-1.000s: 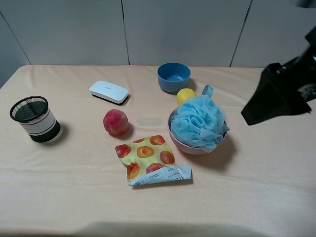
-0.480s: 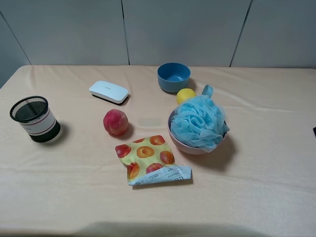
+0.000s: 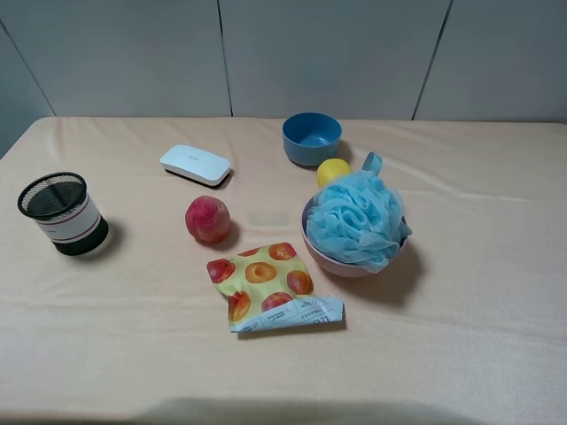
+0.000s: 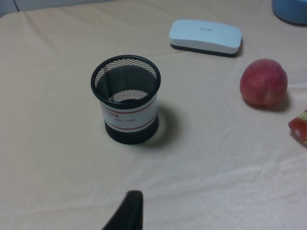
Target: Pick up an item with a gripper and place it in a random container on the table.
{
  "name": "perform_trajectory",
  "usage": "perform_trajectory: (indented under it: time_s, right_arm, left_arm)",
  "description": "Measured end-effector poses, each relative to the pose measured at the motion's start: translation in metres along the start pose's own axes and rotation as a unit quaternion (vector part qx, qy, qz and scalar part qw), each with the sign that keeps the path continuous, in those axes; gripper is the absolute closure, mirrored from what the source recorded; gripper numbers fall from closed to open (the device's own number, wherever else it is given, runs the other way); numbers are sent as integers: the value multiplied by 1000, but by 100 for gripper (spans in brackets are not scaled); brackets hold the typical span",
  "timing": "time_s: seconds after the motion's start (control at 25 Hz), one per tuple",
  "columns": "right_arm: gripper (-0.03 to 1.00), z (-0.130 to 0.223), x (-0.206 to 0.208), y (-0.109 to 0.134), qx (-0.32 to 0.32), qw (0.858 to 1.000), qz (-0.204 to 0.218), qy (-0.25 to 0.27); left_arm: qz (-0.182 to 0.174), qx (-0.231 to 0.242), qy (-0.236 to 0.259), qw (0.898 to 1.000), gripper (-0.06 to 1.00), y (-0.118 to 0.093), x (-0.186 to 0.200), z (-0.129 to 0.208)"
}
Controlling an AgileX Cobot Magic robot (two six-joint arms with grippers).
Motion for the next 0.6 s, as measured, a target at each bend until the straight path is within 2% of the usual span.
perform_trajectory:
  time_s: [0.04,0.16,0.36,0.6]
  right_arm:
    - [27,12,0,-1,-7,1000,21,-21]
    - [27,26,-1,-1,3,997,50,-61]
    - [27,31,12,-2,33,984,90,-148]
    - [27,35,5,-4,44,984,97,-143]
  left_arm:
    - [0,0,0,1000,-5,0,0,0]
    - [0,0,0,1000,-5,0,0,0]
    - [0,0,0,1000,-5,0,0,0]
    - [0,0,0,1000,-5,0,0,0]
Point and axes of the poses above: a point on each arm's last joint axis where the gripper is mounted, x pointing back along that axis away from the gripper, y along the wrist's bending axis when the last joint is at zero, z = x × y, the point moved 3 cm from there along -x, pointing out along that axis toward the gripper, and after that the axes turned 14 degrees about x, right-handed, at the moved point
